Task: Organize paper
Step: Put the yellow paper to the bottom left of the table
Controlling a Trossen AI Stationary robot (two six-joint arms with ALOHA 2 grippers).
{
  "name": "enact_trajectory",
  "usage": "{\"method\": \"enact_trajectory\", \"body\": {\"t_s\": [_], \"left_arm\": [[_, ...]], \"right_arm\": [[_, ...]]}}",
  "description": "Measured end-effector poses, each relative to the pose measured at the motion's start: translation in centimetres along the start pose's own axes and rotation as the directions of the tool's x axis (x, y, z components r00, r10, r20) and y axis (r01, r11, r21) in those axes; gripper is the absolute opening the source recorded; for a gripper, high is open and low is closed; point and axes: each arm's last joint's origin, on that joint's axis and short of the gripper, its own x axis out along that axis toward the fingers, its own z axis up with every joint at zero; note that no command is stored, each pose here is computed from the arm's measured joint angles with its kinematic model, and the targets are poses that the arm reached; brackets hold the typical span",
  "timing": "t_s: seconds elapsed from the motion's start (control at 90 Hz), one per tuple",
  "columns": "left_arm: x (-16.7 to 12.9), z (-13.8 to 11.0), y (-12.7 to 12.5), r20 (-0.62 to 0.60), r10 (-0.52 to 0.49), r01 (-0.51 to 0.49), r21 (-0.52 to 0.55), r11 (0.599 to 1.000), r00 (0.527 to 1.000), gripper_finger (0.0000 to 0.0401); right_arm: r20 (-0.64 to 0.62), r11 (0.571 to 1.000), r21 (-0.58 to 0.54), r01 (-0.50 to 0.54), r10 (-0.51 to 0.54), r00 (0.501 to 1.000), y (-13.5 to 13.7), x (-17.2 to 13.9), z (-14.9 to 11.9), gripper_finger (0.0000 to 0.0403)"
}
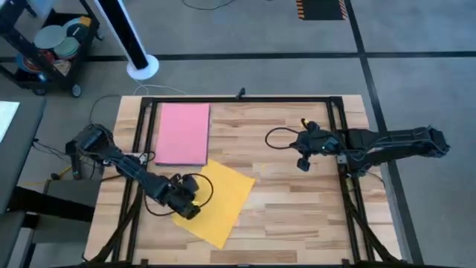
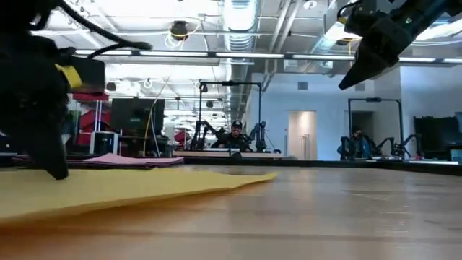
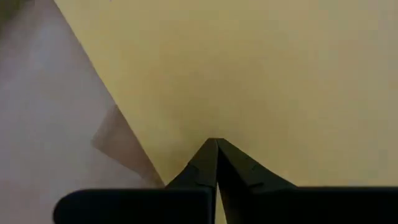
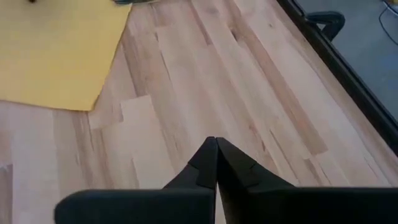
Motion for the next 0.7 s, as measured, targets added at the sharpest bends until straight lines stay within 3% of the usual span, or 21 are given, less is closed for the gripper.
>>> {"method": "enact_trajectory", "body": {"t_s": [0.278,0.456,0.611,0.7], "left_arm": [[-1.2,-2.4,-2.5,-0.048,-0.203,0.201,-0.046,0.978,0.978,0.0000],[-1.9,-0.6,-2.9,0.071,-0.191,0.193,-0.028,0.981,0.979,0.0000],[-1.3,2.7,-1.7,0.192,-0.115,0.126,-0.046,0.991,0.975,0.0000],[-0.1,4.1,-0.6,0.201,-0.046,0.062,-0.076,0.995,0.978,0.0000]], "right_arm": [[0.001,1.000,0.008,-0.002,0.002,1.000,0.1,0.0,0.0,0.0000],[0.002,1.000,0.010,-0.005,0.005,1.000,0.1,0.0,0.0,0.0000],[0.010,1.000,0.010,-0.006,0.006,1.000,0.1,0.0,0.1,0.0000],[0.009,1.000,0.010,-0.006,0.006,1.000,0.1,0.0,0.1,0.0000]]}}
